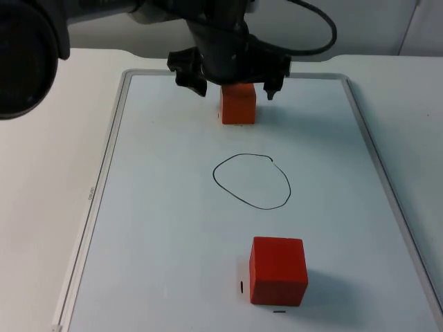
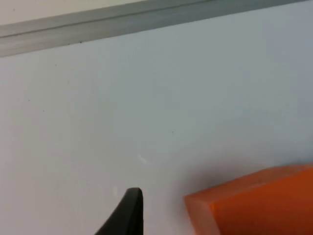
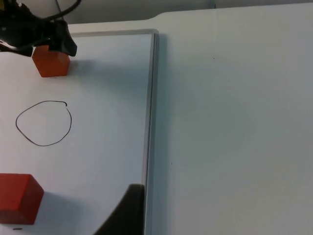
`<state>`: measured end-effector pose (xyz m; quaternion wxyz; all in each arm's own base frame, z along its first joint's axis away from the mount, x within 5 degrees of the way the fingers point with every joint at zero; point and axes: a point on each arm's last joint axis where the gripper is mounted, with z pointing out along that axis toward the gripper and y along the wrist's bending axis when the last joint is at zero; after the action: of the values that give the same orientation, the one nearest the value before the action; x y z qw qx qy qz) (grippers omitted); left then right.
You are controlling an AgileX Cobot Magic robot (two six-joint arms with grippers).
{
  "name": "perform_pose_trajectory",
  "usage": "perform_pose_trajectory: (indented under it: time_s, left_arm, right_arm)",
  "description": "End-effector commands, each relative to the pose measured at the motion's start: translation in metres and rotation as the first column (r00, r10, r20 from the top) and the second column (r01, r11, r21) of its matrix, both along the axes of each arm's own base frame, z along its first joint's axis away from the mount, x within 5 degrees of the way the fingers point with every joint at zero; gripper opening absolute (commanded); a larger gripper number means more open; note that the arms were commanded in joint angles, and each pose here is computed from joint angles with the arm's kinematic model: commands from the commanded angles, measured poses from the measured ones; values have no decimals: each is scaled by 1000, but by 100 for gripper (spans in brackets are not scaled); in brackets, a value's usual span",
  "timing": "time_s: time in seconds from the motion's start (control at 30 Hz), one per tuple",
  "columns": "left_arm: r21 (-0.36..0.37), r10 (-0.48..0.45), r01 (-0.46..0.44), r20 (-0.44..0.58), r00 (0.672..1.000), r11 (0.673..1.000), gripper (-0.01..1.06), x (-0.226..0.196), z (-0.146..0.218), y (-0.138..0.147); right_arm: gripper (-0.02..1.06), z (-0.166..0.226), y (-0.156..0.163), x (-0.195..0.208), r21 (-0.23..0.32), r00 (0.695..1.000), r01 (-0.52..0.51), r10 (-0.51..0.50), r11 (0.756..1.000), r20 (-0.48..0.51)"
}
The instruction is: Pick up one cube with the left hand and another cube with the right hand. First place the cube in the right hand at the target position, then stack the cube in the left hand on top.
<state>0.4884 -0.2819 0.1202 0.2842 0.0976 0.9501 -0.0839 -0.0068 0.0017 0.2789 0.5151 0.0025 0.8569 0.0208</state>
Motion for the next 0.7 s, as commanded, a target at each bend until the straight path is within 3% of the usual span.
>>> perform_pose_trajectory:
  time_s: [0.0,0.67]
  left_arm:
    - [6,-15,15,33,999,1000,104,0,3,-3]
    - [66,-62,57,81,995,996,104,0,-9,-9]
  right_arm:
    - [104,-1,0,0,3,1000,7,-7,1000,5]
    - [104,-1,0,0,3,1000,7,-7,1000,5]
